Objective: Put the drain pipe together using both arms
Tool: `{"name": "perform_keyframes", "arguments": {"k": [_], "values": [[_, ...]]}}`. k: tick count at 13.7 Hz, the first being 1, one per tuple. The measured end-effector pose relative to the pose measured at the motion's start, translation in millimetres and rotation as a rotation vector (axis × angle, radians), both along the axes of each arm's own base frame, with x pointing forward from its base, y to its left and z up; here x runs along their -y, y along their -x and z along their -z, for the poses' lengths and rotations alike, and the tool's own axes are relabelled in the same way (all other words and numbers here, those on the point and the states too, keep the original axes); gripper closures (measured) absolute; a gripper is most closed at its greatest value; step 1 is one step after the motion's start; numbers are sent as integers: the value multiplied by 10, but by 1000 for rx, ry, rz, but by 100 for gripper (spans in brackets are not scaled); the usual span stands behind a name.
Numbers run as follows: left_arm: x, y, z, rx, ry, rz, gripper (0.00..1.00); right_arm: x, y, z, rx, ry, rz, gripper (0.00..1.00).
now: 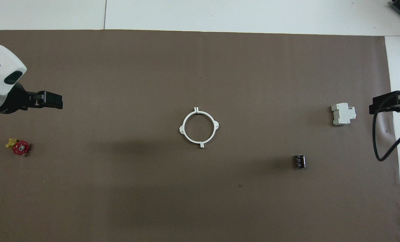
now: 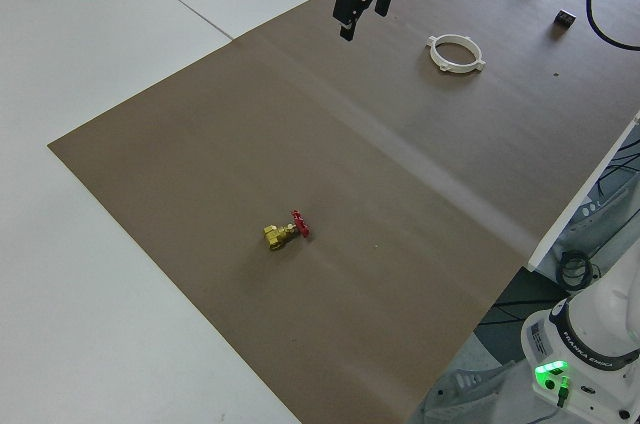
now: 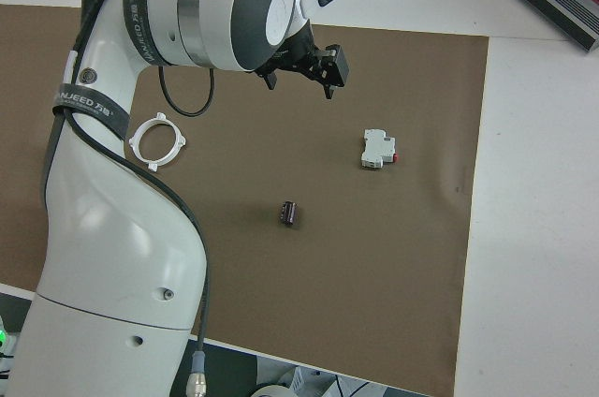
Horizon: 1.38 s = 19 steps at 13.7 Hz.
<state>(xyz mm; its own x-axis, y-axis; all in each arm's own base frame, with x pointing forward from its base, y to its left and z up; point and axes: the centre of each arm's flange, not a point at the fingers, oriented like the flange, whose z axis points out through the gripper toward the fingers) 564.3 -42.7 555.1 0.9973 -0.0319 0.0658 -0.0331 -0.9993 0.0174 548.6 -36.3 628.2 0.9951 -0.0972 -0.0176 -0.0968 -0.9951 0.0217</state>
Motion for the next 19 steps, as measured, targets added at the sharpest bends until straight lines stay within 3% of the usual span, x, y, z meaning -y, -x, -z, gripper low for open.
{"name": "perform_keyframes", "arguments": {"k": [19], "values": [[85,-120,-203,44,6,14,0,-8,-1,0,0,0,-2,0]]}}
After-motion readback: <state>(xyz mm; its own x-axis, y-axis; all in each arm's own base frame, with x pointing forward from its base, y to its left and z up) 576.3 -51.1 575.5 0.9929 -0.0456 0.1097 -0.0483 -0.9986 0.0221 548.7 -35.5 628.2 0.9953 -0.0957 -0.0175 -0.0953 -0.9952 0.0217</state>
